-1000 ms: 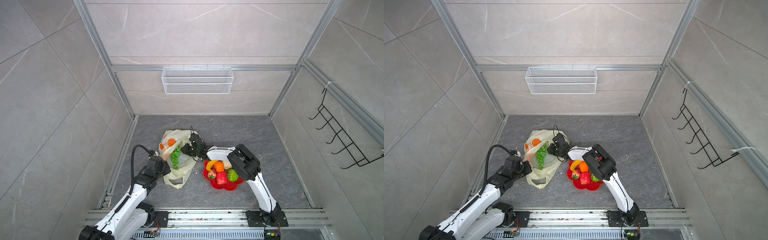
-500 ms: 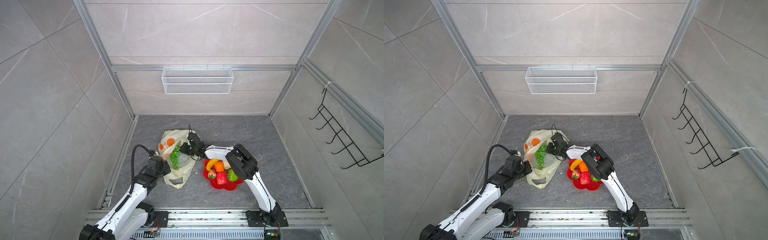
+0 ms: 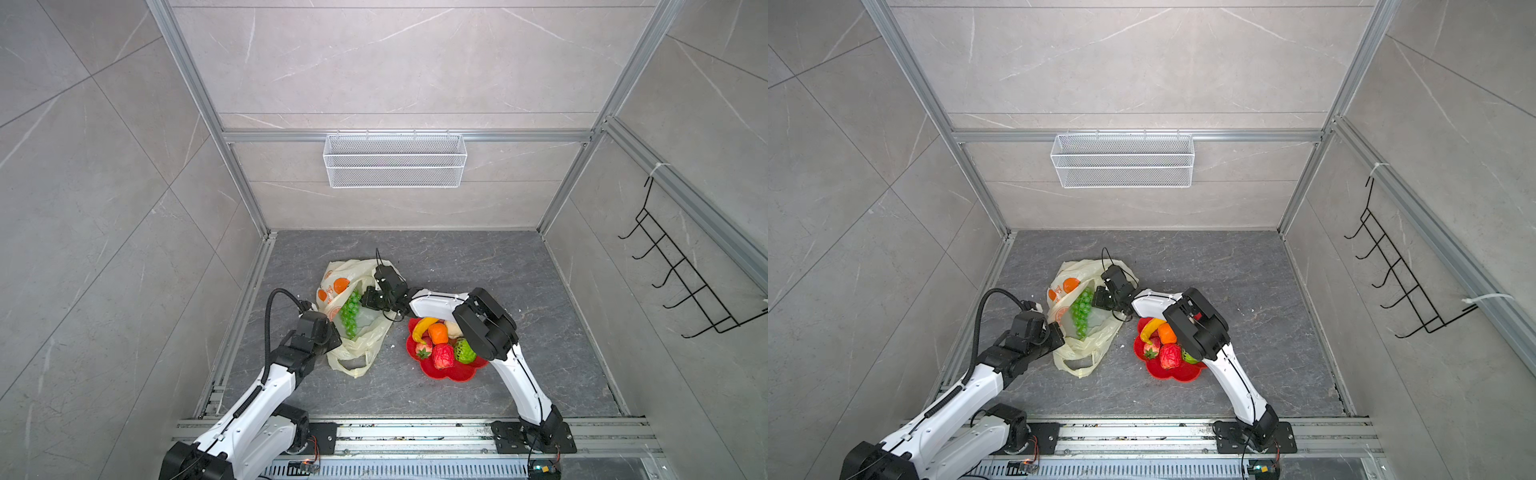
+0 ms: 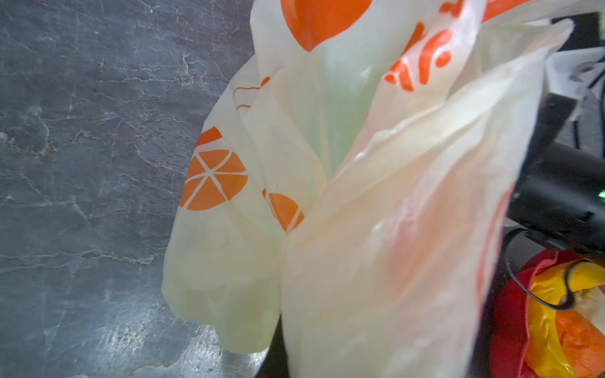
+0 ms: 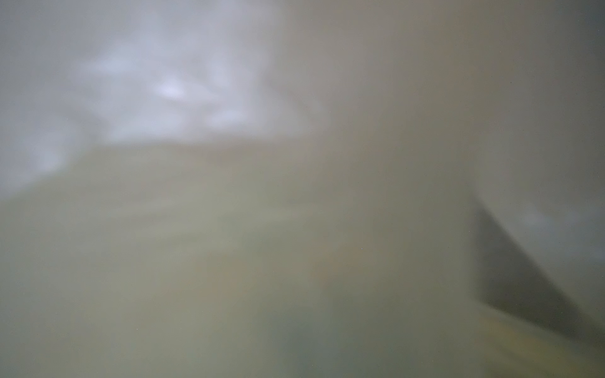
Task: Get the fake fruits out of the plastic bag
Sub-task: 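Lift the grapes out of the bag and carry them over the plate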
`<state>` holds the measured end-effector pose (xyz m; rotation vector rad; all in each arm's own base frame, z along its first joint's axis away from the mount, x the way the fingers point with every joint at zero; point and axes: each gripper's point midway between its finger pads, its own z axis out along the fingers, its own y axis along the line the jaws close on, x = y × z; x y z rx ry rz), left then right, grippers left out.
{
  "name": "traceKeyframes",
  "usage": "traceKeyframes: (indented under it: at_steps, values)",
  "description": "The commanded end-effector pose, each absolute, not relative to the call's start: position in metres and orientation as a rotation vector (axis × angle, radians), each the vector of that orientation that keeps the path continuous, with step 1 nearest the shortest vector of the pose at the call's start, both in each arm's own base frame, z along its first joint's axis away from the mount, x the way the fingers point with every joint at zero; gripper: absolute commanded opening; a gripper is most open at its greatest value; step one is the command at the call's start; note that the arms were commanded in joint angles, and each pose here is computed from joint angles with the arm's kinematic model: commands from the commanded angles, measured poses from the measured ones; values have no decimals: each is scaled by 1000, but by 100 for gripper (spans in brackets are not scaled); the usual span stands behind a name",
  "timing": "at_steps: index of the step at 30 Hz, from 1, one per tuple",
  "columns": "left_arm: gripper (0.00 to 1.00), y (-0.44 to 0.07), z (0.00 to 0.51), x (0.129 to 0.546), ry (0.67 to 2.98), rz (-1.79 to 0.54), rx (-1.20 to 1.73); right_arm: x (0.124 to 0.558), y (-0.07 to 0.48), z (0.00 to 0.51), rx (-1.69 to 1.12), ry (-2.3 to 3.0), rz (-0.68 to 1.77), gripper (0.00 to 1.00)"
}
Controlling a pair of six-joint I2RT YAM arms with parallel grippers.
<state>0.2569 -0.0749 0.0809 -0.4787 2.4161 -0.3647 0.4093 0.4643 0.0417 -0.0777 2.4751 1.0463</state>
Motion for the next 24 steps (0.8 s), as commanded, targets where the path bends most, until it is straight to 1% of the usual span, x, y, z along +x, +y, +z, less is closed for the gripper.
traceKeyframes:
  at_steps: [1, 6, 13, 19, 24]
  values:
    - [0, -66, 94, 269, 2393, -288, -472, 398, 467, 99, -225, 2392, 988, 0]
    - [0, -54, 104, 278, 2379, -243, -550, 380, 471, 119, -342, 2382, 917, 0]
    - [0, -47, 127, 301, 2322, -320, -619, 357, 480, 167, -458, 2313, 873, 0]
    - [0, -51, 123, 319, 2337, -325, -608, 347, 483, 203, -497, 2265, 891, 0]
    - [0, -47, 114, 325, 2351, -302, -613, 340, 479, 229, -515, 2230, 906, 0]
